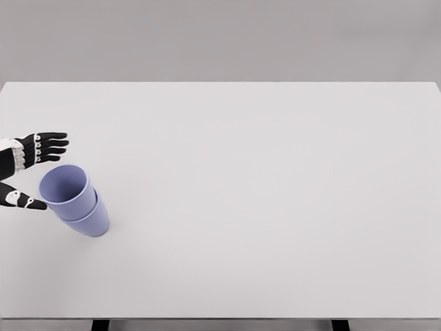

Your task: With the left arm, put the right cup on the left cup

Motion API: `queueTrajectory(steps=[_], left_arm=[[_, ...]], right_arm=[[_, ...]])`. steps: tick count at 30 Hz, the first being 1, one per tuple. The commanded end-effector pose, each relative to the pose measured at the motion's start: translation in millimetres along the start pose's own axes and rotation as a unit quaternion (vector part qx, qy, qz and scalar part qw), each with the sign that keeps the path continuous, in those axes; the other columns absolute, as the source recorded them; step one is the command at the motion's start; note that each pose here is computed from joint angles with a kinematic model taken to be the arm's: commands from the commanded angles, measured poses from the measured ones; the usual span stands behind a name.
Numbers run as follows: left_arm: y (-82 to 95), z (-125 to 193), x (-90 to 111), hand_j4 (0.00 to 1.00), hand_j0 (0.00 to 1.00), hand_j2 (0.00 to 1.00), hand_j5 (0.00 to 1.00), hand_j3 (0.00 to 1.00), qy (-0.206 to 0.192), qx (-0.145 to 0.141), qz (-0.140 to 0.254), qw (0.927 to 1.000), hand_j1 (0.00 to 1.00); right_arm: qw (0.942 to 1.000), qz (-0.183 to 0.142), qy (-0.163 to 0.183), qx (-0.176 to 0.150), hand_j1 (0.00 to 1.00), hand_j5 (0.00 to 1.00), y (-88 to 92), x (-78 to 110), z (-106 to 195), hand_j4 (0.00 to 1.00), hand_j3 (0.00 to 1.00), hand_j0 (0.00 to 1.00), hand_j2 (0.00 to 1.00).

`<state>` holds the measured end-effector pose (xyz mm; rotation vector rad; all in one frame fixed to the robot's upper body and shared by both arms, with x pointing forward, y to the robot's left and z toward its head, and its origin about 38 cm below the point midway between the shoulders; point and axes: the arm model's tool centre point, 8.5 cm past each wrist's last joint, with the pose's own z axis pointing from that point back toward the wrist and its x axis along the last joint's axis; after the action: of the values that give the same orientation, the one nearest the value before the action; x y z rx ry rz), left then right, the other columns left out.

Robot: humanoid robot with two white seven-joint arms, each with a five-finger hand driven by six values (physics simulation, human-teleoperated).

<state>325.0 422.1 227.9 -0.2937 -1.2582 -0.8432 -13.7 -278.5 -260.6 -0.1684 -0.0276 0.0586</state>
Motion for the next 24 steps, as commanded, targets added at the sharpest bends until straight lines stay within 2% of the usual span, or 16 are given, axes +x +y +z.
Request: queueTrajectory(steps=[1,23,24], left_arm=[[2.4,1.3,-0.3,1.00,1.00,1.00,1.00,1.00,0.001,0.004,0.000,1.0000,1.00],[10.5,9.1,-12.8,1.00,1.00,1.00,1.00,1.00,0.022,0.019,0.005,0.9996,1.00],[16.7,12.6,-14.5,1.00,1.00,1.00,1.00,1.00,0.027,0.030,0.003,0.9992,1.00]], right_arm=[[1.0000,0.000,0.000,0.000,1.00,1.00,-0.1,0.0,0.0,1.00,1.00,1.00,1.00],[1.0000,0.000,0.000,0.000,1.00,1.00,-0.1,0.0,0.0,1.00,1.00,1.00,1.00],[1.0000,0.000,0.000,0.000,1.00,1.00,-0.1,0.0,0.0,1.00,1.00,1.00,1.00]])
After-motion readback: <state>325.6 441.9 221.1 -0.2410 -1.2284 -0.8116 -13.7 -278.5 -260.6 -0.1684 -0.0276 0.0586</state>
